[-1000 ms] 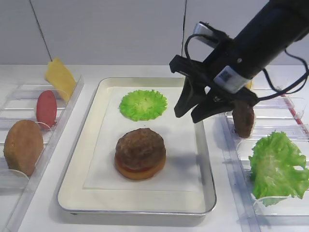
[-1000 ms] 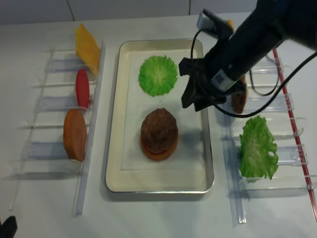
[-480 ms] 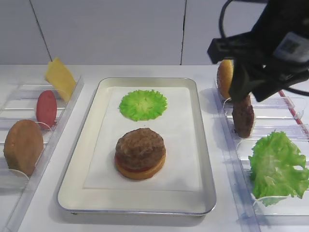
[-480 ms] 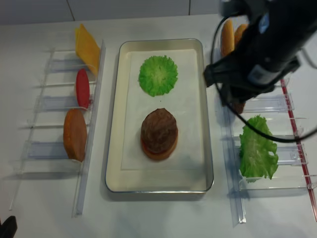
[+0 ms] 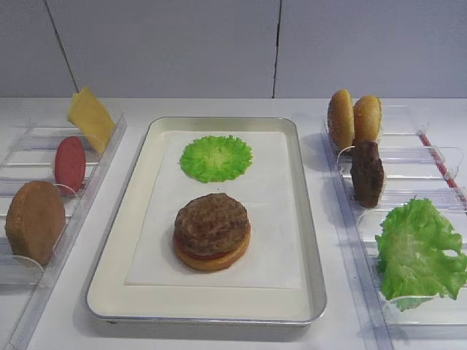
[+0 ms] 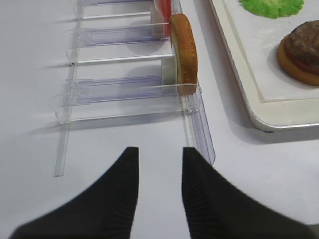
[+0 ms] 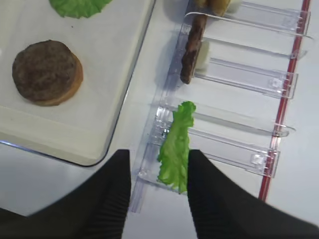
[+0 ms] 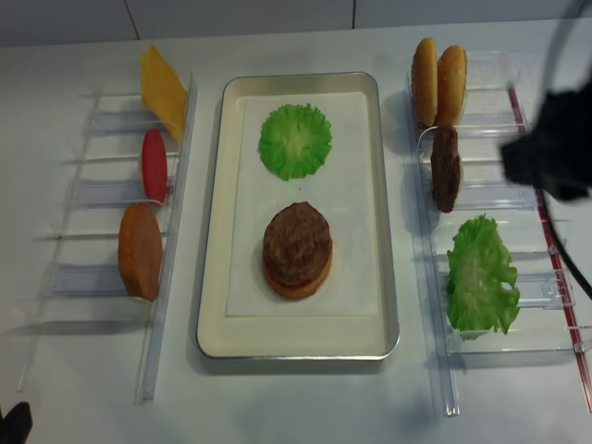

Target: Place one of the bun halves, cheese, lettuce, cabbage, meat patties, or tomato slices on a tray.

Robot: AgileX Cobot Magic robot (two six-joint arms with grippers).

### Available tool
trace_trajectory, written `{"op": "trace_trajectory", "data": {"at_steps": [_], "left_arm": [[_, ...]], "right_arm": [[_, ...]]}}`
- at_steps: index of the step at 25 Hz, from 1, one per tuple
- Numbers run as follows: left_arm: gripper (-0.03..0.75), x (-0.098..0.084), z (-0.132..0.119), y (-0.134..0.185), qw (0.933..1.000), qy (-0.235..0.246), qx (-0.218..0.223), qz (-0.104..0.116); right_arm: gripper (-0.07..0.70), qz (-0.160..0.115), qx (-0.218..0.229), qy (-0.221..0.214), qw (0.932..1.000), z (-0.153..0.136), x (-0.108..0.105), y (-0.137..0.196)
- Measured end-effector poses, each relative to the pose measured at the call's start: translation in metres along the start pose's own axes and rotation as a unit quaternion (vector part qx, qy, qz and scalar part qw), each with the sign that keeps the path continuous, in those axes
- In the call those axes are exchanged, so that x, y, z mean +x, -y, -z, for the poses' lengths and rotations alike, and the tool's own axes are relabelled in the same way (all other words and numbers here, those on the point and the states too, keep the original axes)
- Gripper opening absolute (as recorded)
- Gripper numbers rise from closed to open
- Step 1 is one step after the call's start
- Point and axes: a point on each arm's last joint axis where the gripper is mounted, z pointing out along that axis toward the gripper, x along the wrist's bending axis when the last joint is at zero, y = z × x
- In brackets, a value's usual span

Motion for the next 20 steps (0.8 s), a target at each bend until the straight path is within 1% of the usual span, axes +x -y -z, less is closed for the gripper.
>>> {"op": "trace_trajectory", "data": {"at_steps": [3, 6, 8, 10, 13, 16, 20], "left_arm": [[0.199, 0.000, 0.000, 0.000, 1.0000, 0.000, 0.000, 0.000], [0.199, 0.000, 0.000, 0.000, 1.0000, 0.000, 0.000, 0.000], [0.199, 0.000, 0.000, 0.000, 1.0000, 0.000, 0.000, 0.000], [0.199, 0.000, 0.000, 0.000, 1.0000, 0.000, 0.000, 0.000], [0.199, 0.000, 0.000, 0.000, 1.0000, 0.000, 0.000, 0.000], [0.199, 0.000, 0.000, 0.000, 1.0000, 0.000, 0.000, 0.000], [0.199, 0.000, 0.000, 0.000, 1.0000, 0.000, 0.000, 0.000]], "right_arm": [[0.298, 0.019, -0.023, 0.003, 0.9996, 0.013, -0.006, 0.025], [0.298, 0.030, -0.043, 0.000, 0.9986, 0.022, -0.012, 0.052], [0.298, 0.039, -0.061, 0.000, 0.9974, 0.026, -0.017, 0.073], [0.298, 0.043, -0.082, 0.000, 0.9957, 0.031, -0.021, 0.094], [0.298, 0.057, -0.116, 0.005, 0.9916, 0.035, -0.030, 0.126], [0.298, 0.067, -0.157, 0.006, 0.9852, 0.038, -0.036, 0.153], [0.298, 0.073, -0.185, 0.007, 0.9800, 0.030, -0.043, 0.180]]}}
